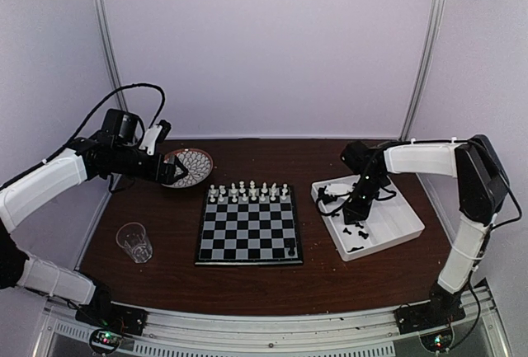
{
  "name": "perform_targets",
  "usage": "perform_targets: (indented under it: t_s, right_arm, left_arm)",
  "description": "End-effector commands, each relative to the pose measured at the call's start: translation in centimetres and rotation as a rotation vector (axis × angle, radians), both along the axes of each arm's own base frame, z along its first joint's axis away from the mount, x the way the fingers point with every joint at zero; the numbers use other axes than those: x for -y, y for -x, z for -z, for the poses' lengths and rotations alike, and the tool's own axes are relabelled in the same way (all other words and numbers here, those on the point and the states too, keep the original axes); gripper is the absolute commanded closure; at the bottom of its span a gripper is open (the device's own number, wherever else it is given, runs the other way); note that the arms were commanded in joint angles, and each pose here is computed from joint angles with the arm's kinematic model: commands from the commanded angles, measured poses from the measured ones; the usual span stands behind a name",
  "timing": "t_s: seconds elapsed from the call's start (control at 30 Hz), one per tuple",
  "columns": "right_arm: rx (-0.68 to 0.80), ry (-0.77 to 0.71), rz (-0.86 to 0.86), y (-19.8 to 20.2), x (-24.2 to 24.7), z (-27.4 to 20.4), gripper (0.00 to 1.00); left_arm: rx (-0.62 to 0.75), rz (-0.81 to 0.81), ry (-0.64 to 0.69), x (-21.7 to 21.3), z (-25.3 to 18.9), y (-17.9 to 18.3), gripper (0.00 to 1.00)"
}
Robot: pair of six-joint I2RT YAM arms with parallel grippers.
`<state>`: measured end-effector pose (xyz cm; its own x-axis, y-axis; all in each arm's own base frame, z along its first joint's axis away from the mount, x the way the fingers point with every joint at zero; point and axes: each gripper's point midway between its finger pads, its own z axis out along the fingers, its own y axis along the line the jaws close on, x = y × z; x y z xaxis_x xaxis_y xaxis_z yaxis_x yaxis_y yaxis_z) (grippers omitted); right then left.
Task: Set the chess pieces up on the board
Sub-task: Pick up the bishop from the storage box.
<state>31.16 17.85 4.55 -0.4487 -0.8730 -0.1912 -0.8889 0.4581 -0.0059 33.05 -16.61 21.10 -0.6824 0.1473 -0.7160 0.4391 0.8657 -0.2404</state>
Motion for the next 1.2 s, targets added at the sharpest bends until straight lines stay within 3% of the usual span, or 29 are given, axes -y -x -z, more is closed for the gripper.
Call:
perform_targets:
  t_s: [0.0, 0.47, 0.9, 1.17]
  right_arm:
    - [0.020, 0.024, 0.021, -1.0, 0.3, 0.6, 0.81]
    - [0.010, 0.082, 0.026, -1.6, 0.8, 2.3, 0.79]
    - [-0.007, 0.117, -0.027, -0.5, 1.7, 2.0, 0.69]
    - [0.042, 0.176, -0.006, -1.6, 2.5, 2.3, 0.72]
  left_arm:
    - [0.045, 0.020, 0.023, 0.6, -1.0, -0.6, 0.09]
    - [0.055, 0.019, 0.027, 0.5, -1.3, -0.5, 0.09]
    - [0.057, 0.019, 0.030, 0.5, -1.5, -0.4, 0.10]
    - [0.059, 0.018, 0.032, 0.5, -1.6, -0.3, 0.10]
